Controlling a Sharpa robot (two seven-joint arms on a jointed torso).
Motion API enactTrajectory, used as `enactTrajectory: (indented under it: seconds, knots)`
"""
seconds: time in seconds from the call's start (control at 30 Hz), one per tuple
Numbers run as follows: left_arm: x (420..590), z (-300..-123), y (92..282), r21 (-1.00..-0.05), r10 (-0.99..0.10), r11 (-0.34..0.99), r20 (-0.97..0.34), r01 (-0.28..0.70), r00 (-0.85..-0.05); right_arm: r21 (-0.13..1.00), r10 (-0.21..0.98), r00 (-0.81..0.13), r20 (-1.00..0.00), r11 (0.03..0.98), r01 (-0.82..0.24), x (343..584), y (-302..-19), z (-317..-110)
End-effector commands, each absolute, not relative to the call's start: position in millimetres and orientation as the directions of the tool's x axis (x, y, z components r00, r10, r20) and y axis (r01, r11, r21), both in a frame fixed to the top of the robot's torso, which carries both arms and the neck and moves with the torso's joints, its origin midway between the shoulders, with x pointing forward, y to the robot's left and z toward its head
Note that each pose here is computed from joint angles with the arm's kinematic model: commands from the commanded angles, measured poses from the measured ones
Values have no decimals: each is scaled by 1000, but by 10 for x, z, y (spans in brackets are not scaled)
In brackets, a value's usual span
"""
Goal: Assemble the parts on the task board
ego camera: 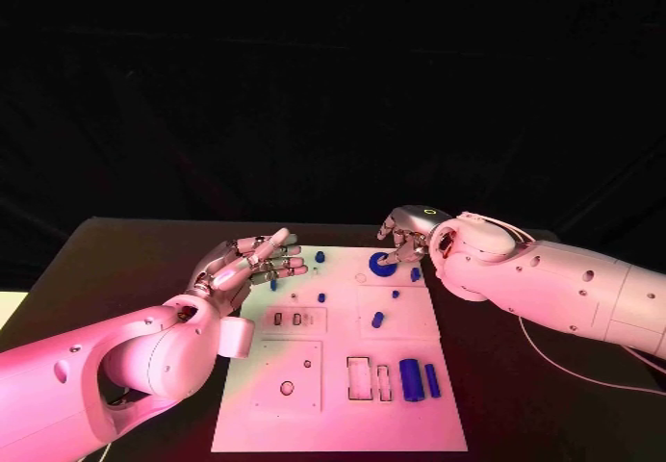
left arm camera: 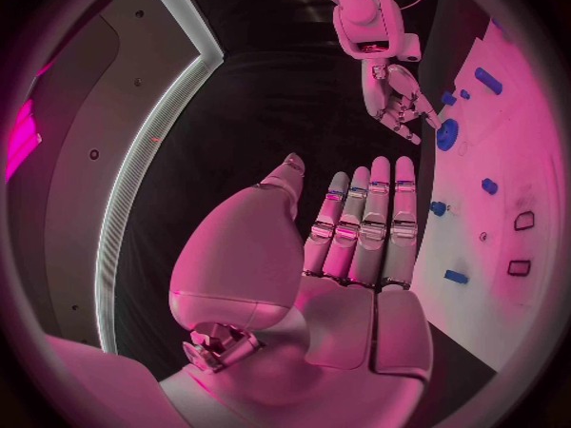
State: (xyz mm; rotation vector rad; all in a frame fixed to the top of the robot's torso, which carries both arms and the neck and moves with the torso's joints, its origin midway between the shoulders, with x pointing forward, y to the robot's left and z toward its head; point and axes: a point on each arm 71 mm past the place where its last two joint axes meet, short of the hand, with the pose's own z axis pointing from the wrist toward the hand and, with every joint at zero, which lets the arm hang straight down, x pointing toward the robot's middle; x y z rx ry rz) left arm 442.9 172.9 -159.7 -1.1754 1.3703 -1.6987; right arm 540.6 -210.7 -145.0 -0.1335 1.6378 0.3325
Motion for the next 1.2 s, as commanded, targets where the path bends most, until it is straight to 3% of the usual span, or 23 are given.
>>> enactTrajectory:
  seconds: [0.03,1.2]
  knots:
    - [4423,-1583,1706,-966,-879,-255,252,-47,-405,98,58,-154,-986,960,-263,5413,-2119,-1525]
    - [4431,-1588,1708,-966,-881,-254,251,-47,-402,87,24,-216,-976,955,-285,5436,-2074,-1695]
